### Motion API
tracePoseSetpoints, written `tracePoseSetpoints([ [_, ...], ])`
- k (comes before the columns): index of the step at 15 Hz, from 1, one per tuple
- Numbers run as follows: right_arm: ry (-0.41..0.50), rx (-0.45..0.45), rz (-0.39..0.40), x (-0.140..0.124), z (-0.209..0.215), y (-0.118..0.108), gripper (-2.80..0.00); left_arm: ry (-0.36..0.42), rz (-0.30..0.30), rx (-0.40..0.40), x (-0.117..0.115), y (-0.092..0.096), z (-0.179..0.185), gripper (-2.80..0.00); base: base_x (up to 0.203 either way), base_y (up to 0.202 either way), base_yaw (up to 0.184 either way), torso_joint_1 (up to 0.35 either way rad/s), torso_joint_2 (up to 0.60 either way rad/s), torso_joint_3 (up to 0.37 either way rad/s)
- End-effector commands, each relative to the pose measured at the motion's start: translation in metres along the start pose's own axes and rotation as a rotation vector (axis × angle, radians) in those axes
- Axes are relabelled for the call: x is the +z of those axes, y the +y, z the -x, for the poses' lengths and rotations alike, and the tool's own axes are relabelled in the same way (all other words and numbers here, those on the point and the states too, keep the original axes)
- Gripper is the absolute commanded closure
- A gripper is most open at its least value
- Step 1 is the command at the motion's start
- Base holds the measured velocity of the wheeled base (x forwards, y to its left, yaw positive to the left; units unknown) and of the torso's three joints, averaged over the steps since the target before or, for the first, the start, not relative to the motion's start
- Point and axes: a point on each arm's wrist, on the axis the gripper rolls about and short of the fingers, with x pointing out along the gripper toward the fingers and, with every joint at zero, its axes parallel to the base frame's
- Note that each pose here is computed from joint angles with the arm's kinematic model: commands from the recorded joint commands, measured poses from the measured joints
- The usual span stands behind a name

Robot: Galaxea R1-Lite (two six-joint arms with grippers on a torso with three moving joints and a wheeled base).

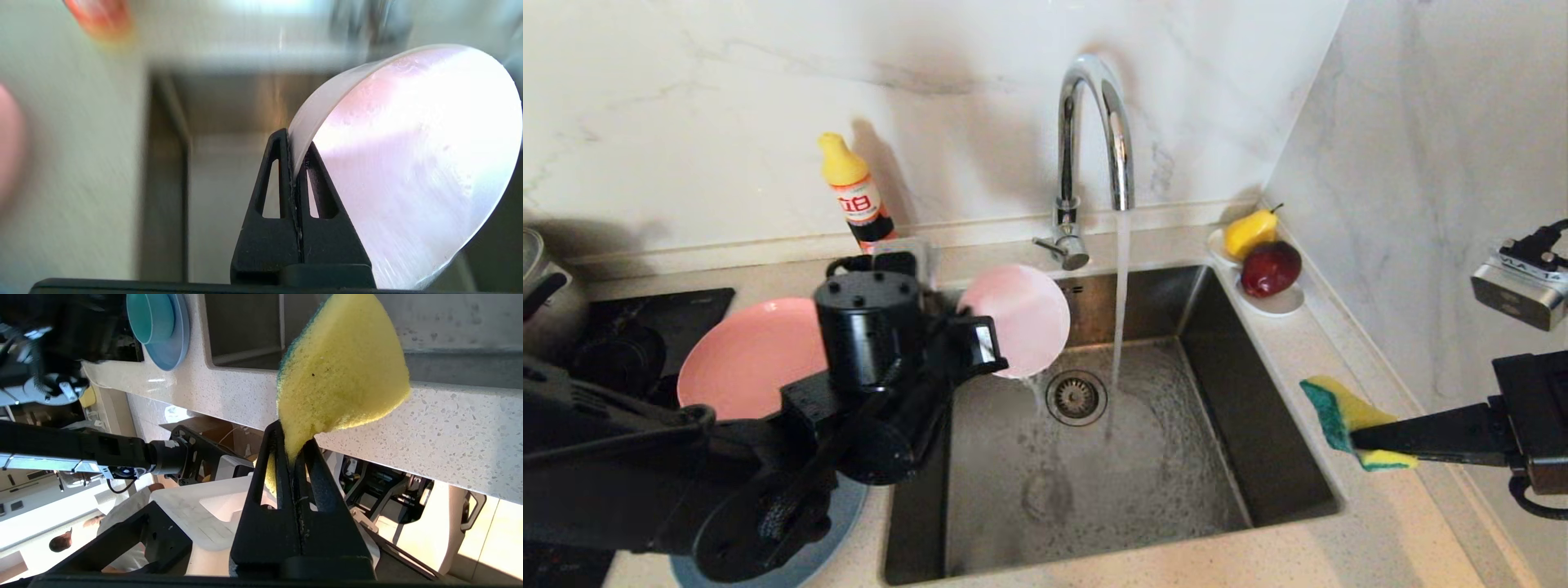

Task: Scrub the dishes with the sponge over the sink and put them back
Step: Rinse the bowl

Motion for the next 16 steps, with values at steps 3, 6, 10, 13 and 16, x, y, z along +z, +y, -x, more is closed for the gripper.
tracePoseSetpoints([
  [3, 0.008, 0.003, -0.005, 0.000, -0.001, 0.000, 0.00, -0.234, 0.085, -0.041, 0.039, 0.016, 0.025, 0.00, 0.000, 0.000, 0.000, 0.000, 0.00, 0.000],
  [6, 0.017, 0.009, -0.007, -0.001, -0.002, -0.001, 0.00, -0.305, 0.119, -0.093, 0.061, 0.024, 0.045, 0.00, 0.000, 0.000, 0.000, 0.000, 0.00, 0.000],
  [10, 0.010, 0.025, -0.001, 0.002, -0.007, -0.002, 0.00, -0.410, 0.166, -0.189, 0.093, 0.038, 0.077, 0.00, 0.000, 0.000, 0.000, 0.000, 0.00, 0.000],
  [13, 0.010, 0.025, -0.001, 0.002, -0.007, -0.002, 0.00, -0.438, 0.171, -0.251, 0.100, 0.044, 0.090, 0.00, 0.000, 0.000, 0.000, 0.000, 0.00, 0.000],
  [16, 0.006, 0.027, 0.002, 0.002, -0.006, -0.002, 0.00, -0.427, 0.161, -0.286, 0.095, 0.048, 0.097, 0.00, 0.000, 0.000, 0.000, 0.000, 0.00, 0.000],
])
